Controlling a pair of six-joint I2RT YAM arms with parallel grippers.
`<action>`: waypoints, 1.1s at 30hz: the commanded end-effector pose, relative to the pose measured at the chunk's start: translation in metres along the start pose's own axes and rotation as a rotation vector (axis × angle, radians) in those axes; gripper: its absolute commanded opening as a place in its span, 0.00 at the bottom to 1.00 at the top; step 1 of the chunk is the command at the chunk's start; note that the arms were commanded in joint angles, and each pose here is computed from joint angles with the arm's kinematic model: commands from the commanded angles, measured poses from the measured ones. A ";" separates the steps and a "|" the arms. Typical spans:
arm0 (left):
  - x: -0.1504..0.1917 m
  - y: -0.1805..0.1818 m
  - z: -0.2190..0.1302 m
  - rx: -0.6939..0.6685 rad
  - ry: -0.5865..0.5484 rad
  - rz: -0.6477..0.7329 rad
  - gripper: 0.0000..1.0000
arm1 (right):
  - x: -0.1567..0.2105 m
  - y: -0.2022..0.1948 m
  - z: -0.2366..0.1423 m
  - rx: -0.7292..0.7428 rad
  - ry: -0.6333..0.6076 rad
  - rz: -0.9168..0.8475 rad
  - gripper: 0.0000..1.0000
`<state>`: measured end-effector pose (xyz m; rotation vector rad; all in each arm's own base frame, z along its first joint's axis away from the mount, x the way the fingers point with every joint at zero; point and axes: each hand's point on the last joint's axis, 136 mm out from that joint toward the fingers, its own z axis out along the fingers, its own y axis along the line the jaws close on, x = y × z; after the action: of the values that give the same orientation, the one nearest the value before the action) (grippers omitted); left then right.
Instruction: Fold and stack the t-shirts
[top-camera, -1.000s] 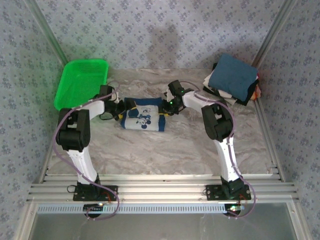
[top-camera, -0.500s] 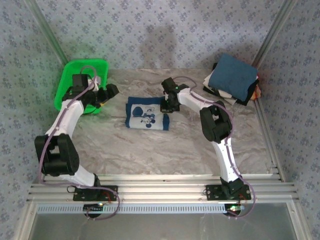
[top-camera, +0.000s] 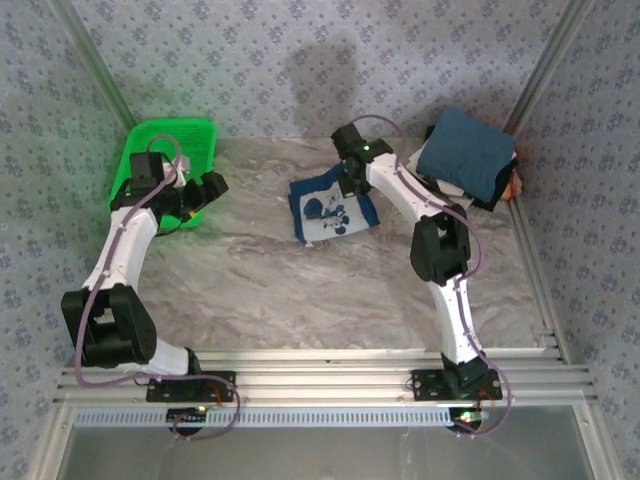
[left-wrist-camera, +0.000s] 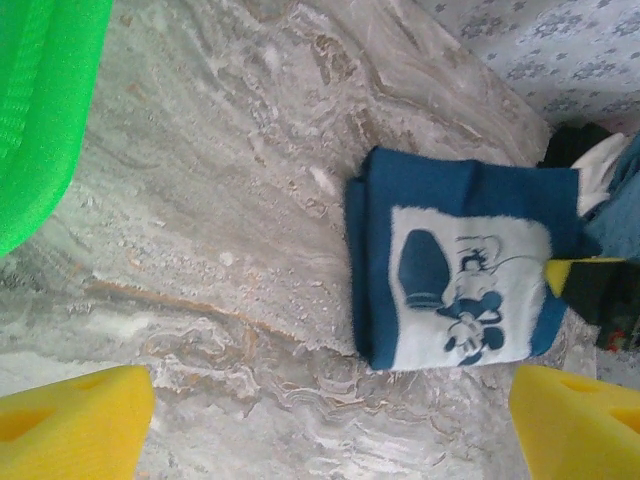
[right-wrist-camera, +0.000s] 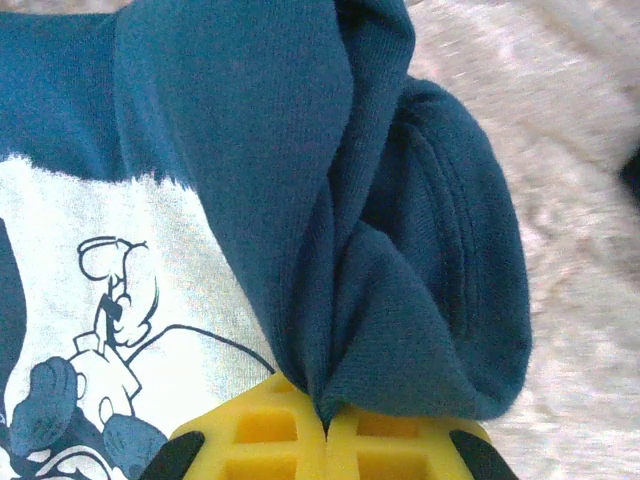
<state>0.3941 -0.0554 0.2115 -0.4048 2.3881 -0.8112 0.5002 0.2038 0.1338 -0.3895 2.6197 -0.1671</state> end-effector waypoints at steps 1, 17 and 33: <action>0.007 -0.002 -0.009 0.013 0.003 0.021 0.92 | -0.019 -0.047 -0.031 0.121 -0.058 -0.026 0.00; 0.041 0.010 -0.033 -0.046 0.002 0.069 0.92 | -0.072 -0.163 -0.037 0.149 -0.238 0.264 0.00; 0.050 0.028 -0.033 -0.086 0.010 0.041 0.92 | -0.111 -0.240 -0.079 0.198 -0.458 0.384 0.00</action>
<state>0.3356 -0.0445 0.1921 -0.3976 2.4388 -0.7155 0.6042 0.0333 0.2560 0.0766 2.2757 -0.1943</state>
